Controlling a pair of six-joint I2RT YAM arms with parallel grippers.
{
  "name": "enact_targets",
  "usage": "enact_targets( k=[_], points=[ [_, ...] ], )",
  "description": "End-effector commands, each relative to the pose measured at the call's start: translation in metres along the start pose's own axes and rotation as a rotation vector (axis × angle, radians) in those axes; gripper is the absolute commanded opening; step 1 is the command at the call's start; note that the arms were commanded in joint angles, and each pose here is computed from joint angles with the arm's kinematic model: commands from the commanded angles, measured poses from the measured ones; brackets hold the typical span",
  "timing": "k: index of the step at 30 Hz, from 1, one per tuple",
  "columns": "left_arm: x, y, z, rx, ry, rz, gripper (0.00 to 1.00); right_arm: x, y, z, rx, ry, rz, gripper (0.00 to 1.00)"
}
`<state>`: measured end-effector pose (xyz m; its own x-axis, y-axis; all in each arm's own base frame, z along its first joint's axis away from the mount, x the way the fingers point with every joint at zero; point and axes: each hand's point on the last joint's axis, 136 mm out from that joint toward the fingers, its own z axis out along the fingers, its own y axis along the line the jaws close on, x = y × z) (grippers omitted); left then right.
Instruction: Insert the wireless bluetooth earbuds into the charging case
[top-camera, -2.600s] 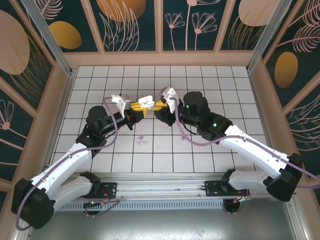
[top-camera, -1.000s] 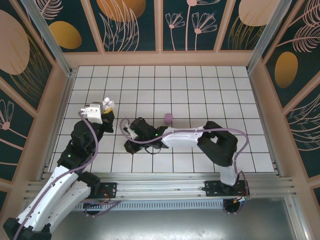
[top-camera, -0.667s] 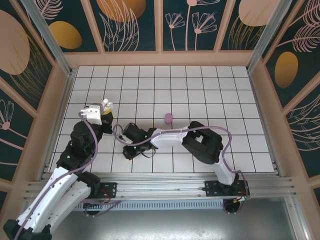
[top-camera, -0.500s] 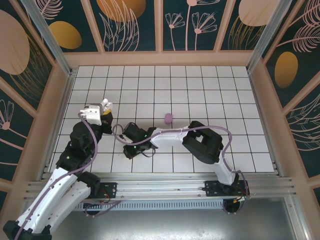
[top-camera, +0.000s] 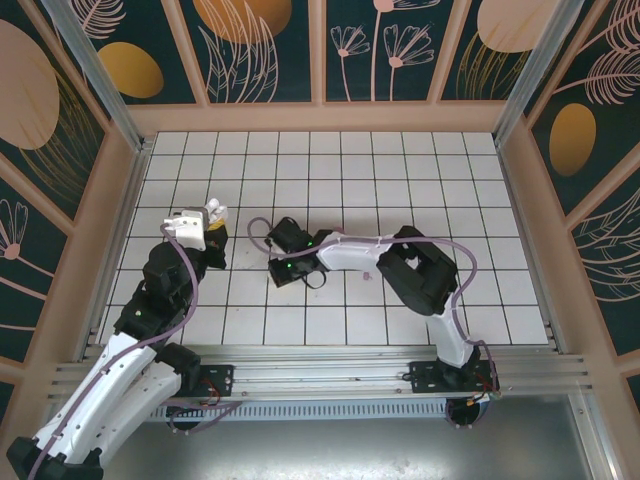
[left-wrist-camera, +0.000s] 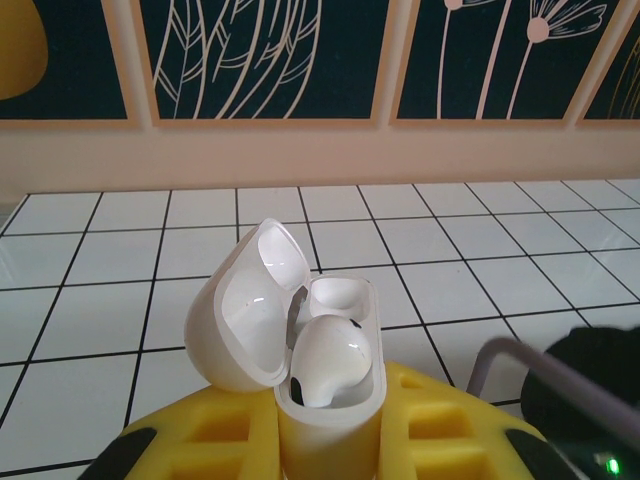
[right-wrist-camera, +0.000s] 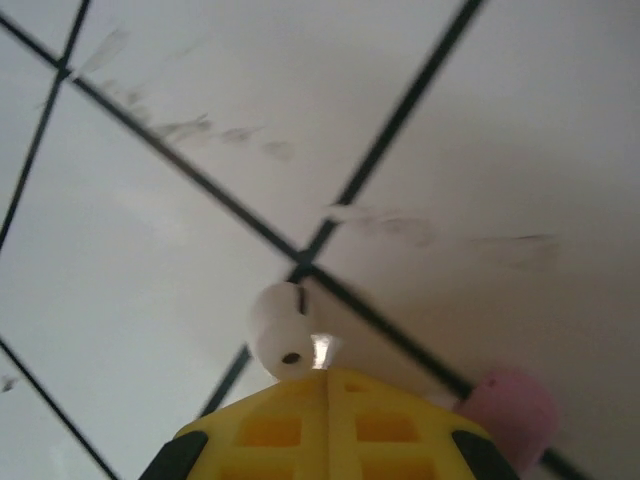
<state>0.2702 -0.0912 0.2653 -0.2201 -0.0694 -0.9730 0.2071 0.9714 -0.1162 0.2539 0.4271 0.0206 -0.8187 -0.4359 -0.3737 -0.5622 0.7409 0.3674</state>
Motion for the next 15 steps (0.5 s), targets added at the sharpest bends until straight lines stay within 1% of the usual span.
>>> enact_targets(
  k=[1, 3, 5, 12, 15],
  points=[
    [-0.002, -0.003, 0.002, 0.015, -0.018, 0.009, 0.00, -0.011, -0.046, -0.016, 0.147, -0.003, -0.001, 0.00],
    [-0.003, -0.003, 0.002, 0.018, -0.017, 0.009, 0.00, -0.019, -0.054, -0.022, 0.155, -0.020, 0.016, 0.00],
    [-0.003, -0.003, 0.002, 0.017, -0.014, 0.010, 0.00, -0.026, -0.053, -0.028, 0.145, -0.039, 0.014, 0.00],
    [-0.002, -0.004, 0.005, 0.020, -0.013, 0.013, 0.00, -0.038, -0.030, -0.053, 0.096, -0.094, 0.033, 0.00],
    [-0.002, -0.005, 0.007, 0.019, -0.013, 0.014, 0.00, -0.036, -0.013, -0.055, 0.096, -0.113, 0.042, 0.03]
  ],
)
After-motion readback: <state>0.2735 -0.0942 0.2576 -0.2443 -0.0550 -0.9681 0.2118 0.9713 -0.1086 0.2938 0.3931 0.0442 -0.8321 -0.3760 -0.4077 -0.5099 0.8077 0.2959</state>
